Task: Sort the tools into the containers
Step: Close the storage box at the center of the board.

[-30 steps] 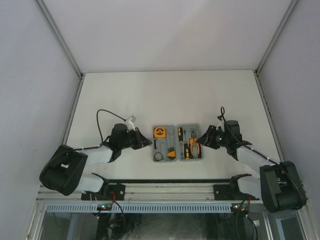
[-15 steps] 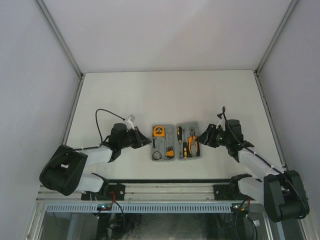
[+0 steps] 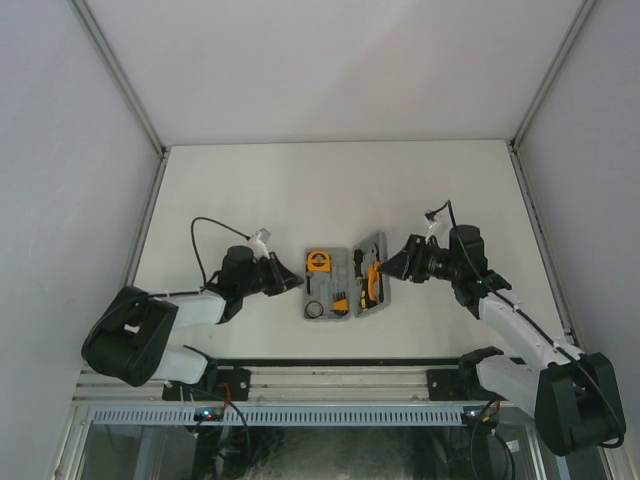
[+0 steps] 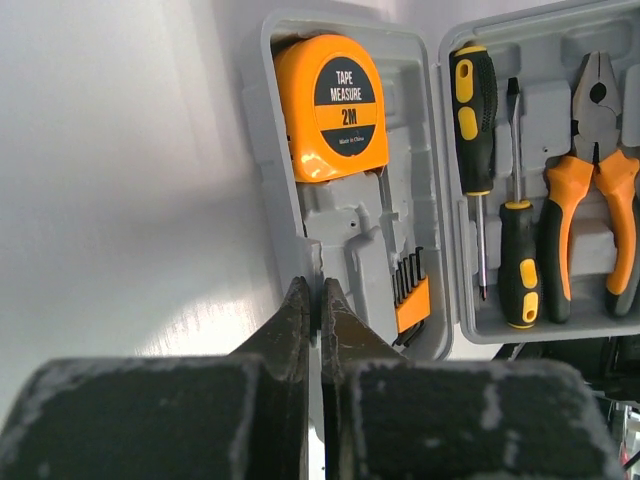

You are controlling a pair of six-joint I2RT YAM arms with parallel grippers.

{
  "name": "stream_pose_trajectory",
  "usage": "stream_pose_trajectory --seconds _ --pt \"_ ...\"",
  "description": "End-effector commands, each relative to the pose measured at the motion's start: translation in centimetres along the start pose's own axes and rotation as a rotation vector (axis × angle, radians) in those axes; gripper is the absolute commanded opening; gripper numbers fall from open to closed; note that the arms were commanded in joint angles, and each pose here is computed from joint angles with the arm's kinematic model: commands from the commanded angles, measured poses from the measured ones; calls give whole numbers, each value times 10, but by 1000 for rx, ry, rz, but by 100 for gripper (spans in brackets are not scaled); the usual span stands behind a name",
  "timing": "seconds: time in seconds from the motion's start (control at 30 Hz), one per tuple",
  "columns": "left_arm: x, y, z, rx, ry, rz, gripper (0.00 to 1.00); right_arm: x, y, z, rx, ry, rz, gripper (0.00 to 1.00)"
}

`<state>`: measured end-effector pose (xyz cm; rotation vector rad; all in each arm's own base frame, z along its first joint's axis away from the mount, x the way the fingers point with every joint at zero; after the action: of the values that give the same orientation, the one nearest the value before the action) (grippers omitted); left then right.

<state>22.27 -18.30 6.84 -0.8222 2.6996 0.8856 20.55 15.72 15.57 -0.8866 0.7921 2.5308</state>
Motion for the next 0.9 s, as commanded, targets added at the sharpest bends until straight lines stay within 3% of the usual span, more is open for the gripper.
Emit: stream_pose_trajectory --seconds 0.0,0.87 --pt "24 2 15 -41 16 98 0 -9 -2 27 -124 29 12 43" --pt "25 1 17 -47 33 103 0 -8 -30 55 -151 40 23 43"
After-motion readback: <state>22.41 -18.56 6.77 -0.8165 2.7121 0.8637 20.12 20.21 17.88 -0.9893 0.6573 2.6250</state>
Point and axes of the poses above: each gripper's point midway between its finger pads, its own y axis back along the fingers, its own z axis along the line the jaws close on, x = y × z, the point moved 5 cm from there along y, back along the fingers, and after that the axes turned 11 degrees about y, right-handed, at the moved point
